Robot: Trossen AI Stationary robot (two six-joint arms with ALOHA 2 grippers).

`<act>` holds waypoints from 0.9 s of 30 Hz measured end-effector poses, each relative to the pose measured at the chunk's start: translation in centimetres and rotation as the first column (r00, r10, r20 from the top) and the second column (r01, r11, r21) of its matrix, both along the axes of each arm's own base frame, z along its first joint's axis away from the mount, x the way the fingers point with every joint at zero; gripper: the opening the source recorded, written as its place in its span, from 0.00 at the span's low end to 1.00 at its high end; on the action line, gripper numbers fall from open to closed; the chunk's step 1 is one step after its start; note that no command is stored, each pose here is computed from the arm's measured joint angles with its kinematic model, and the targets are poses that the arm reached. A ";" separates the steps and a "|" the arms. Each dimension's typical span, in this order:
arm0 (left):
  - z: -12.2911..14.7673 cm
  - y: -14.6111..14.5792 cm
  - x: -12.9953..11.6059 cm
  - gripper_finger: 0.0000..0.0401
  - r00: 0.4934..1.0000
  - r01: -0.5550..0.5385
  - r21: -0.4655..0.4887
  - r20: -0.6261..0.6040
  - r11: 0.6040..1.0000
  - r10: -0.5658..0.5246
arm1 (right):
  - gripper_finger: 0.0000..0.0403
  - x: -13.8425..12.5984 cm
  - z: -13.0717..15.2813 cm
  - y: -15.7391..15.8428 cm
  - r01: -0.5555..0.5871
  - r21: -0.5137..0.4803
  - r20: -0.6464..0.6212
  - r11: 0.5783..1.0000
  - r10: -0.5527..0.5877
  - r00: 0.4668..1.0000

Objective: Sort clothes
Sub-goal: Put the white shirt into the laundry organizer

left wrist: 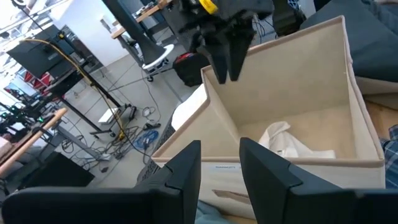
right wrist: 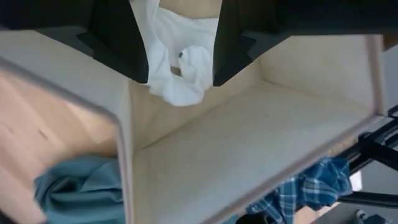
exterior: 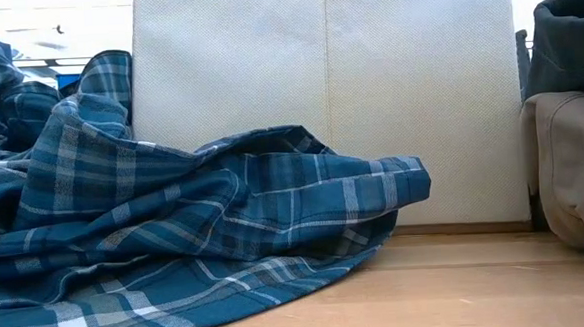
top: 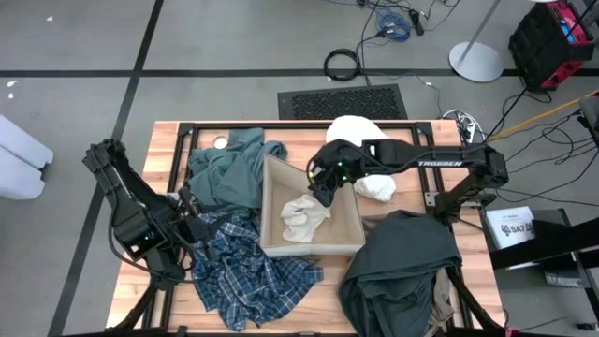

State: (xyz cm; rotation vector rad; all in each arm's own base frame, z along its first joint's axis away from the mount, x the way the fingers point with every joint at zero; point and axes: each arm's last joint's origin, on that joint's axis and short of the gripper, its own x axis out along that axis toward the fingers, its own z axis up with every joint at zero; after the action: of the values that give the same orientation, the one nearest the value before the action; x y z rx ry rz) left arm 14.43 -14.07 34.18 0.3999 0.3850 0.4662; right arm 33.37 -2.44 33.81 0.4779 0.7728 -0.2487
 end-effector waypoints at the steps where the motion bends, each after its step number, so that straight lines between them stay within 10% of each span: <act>1: 0.0 0.0 0.0 0.30 1.000 0.000 0.000 0.000 1.000 0.000 | 0.42 -0.1 0.7 0.0 -0.005 -0.007 -0.003 1.000 0.005 1.000; 5: 0.0 0.0 0.0 0.30 1.000 0.000 0.001 0.000 1.000 0.000 | 0.42 -0.9 4.3 -0.1 0.015 -0.062 0.018 0.998 -0.014 1.000; 14: 0.0 0.0 0.0 0.30 1.000 0.005 -0.009 -0.011 1.000 -0.006 | 0.42 -6.5 10.1 -3.8 0.403 -0.251 -0.108 0.880 -0.439 0.892; 27: 0.0 -0.1 0.2 0.30 1.000 0.006 -0.034 -0.001 0.999 -0.006 | 0.42 -11.9 7.2 -10.7 0.678 -0.186 -0.384 0.711 -0.688 0.616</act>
State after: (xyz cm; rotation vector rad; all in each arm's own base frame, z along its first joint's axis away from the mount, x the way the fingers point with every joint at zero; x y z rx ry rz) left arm 14.58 -14.21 34.18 0.3683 0.3922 0.4534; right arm 21.42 -13.14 40.96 0.7020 0.9901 -1.1253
